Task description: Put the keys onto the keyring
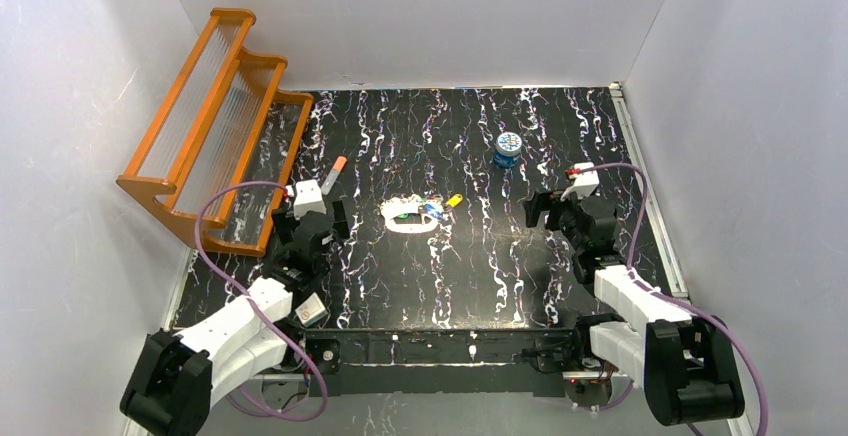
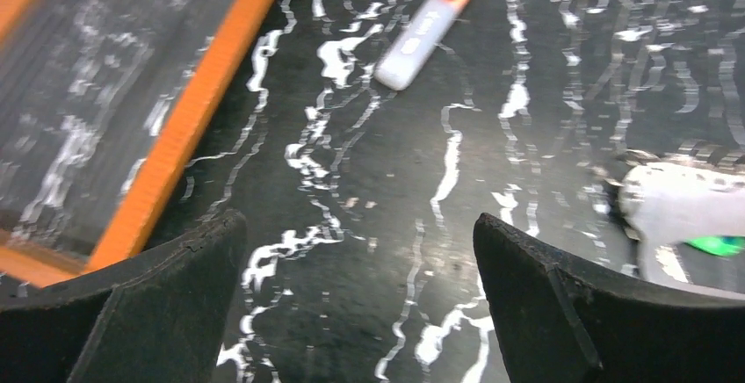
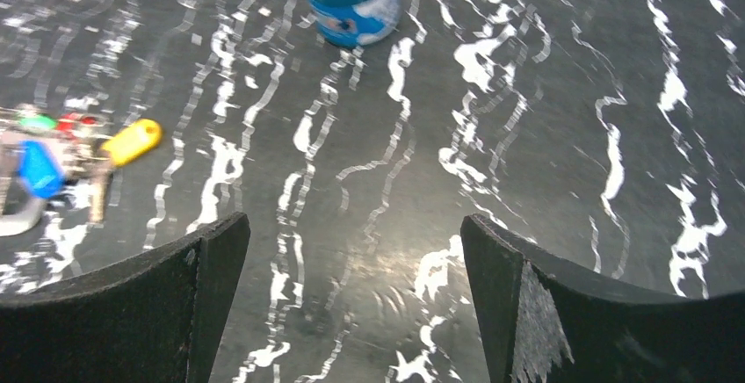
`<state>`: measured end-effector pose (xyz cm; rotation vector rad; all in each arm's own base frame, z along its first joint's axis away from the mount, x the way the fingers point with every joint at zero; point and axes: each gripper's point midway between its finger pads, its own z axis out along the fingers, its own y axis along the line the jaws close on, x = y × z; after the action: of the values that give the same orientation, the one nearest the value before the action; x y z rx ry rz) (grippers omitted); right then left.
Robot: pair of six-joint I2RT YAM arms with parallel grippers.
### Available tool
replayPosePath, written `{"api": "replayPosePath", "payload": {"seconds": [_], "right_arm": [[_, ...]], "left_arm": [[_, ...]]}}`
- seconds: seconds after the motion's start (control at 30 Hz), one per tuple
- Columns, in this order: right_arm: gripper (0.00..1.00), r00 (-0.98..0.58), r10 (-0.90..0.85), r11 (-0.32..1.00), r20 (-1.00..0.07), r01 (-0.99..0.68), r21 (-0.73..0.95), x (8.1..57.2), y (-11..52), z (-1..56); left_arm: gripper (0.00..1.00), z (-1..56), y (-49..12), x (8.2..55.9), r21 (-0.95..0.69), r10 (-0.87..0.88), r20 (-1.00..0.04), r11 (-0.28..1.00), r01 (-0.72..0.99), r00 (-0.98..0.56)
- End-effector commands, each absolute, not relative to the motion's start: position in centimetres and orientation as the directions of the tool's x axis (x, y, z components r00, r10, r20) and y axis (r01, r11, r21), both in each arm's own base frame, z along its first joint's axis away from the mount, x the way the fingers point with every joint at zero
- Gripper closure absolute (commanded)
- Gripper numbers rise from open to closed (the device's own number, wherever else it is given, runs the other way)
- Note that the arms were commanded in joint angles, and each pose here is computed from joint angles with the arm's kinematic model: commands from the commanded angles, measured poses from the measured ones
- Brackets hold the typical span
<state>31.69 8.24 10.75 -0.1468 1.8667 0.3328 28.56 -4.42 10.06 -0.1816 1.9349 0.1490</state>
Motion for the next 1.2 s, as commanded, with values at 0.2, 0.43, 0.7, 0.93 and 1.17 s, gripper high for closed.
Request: {"api": "replayPosePath", "payload": {"seconds": [0.2,0.43,0.7,0.93,1.17], "right_arm": [[0.01,-0.205,-0.008,0.997,-0.979,-0.082,0.01,33.6,3.4,9.0],[0.01,-0.131,-0.051,0.994,-0.99,-0.101,-0.038,34.6,2.8,9.4],[0.01,-0.064,0.031,0.997,-0.997,-0.069,0.035,35.5,1.7,8.3],[0.01,-0.203,0.027,0.995,-0.979,-0.09,0.046,37.9,2.1,6.4],[0.01,-0.209,0.031,0.996,-0.977,-0.074,0.047,37.8,1.8,6.1]], "left_arm": [[0.02,9.6,-0.6,30.2,0.175,0.101,-0.969,0.925,-0.337,-0.224],[0.02,8.3,-0.4,32.8,0.137,0.092,-0.981,0.953,-0.269,-0.171],[0.02,5.2,-0.8,34.6,0.164,0.133,-0.967,0.977,-0.136,-0.216],[0.02,4.0,0.0,35.7,0.141,0.097,-0.964,0.976,-0.166,-0.249],[0.02,3.9,0.2,35.8,0.138,0.091,-0.962,0.975,-0.172,-0.256]]}}
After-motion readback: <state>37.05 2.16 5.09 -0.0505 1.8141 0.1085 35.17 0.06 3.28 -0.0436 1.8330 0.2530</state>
